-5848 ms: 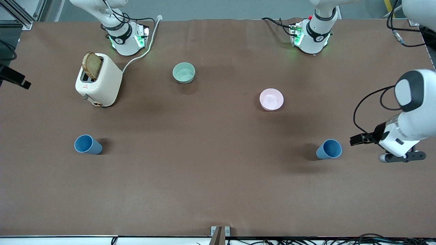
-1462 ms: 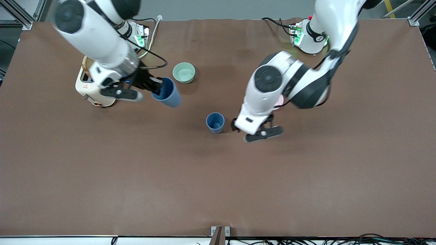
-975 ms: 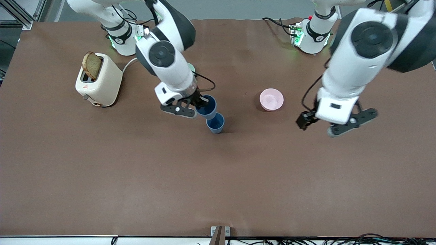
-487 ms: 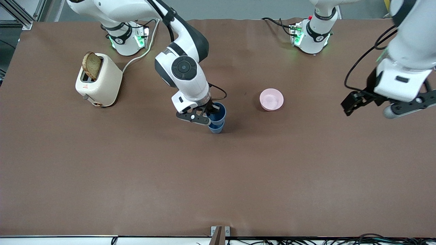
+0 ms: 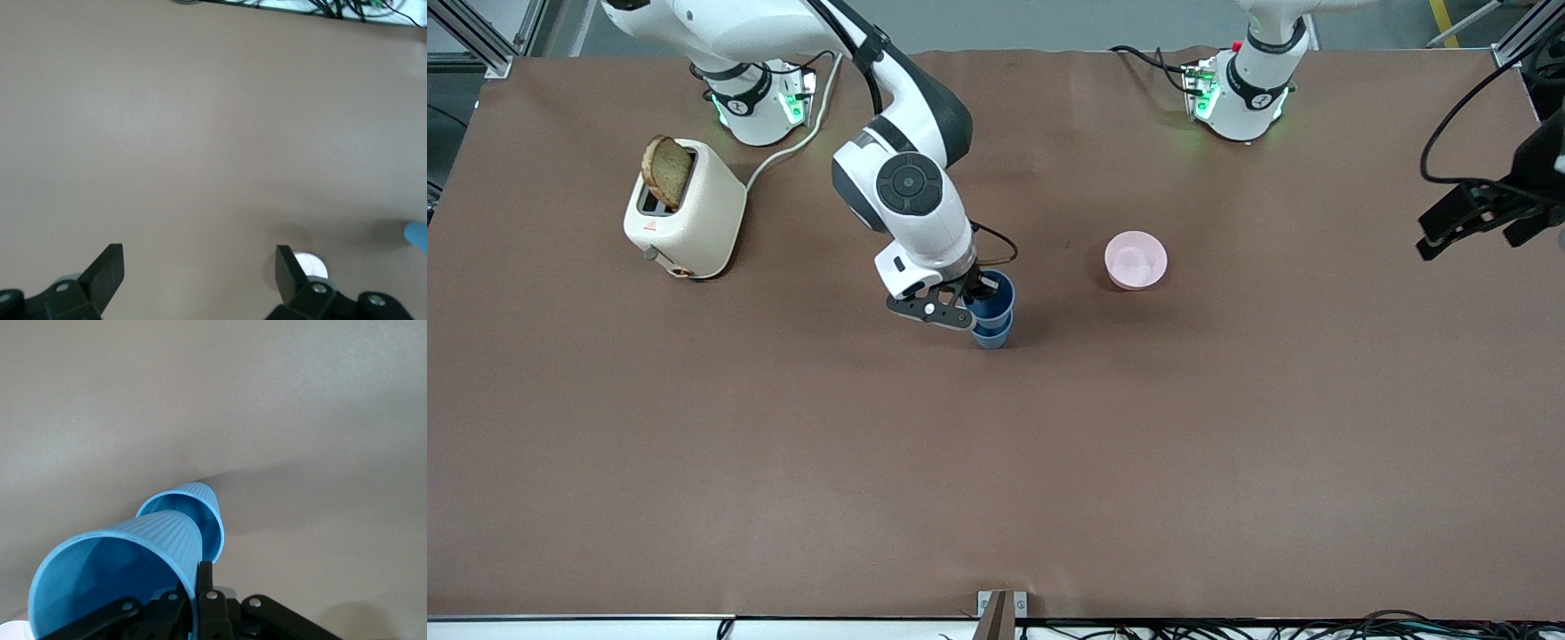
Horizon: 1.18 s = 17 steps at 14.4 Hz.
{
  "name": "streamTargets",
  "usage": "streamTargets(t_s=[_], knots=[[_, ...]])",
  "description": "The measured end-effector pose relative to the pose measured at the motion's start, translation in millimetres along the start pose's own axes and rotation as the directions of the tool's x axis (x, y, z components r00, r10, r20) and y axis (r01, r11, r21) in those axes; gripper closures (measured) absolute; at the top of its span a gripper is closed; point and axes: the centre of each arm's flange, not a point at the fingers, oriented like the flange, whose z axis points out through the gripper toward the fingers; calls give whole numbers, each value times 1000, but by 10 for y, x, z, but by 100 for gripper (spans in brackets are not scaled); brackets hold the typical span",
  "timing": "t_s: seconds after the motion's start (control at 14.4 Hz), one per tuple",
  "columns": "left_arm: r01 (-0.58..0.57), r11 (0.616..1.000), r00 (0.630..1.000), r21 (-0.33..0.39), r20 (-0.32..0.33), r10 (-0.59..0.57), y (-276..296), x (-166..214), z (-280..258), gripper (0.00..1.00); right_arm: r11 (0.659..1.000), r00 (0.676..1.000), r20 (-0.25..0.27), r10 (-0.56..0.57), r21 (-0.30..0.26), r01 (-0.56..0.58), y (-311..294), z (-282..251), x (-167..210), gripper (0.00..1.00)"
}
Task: Stack blue cups with both arms
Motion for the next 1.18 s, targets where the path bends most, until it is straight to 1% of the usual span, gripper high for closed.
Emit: streamTargets(t_s=[0.21, 0.42, 0.77, 0.97, 1.18], knots=[[-71, 997, 997, -21, 40, 71, -92, -144, 101, 0, 1000, 1000, -9, -4, -6, 4, 9, 2, 16, 96], [-91, 996, 993, -22, 70, 93, -78, -301, 199, 0, 1000, 1000, -16, -11, -15, 10, 15, 29, 24, 96], [-129, 992, 988, -16, 78, 130, 105, -409, 220, 0, 999, 1000, -14, -17, -34, 16, 24, 148, 37, 96], [-126, 992, 989, -8, 81, 126, 77, -406, 240, 0, 999, 1000, -18, -24, -40, 23, 19, 223, 42, 96], [-120, 993, 989, -4, 84, 120, 43, -401, 259, 0, 998, 999, -9, -32, -48, 31, -7, 337, 5, 95]])
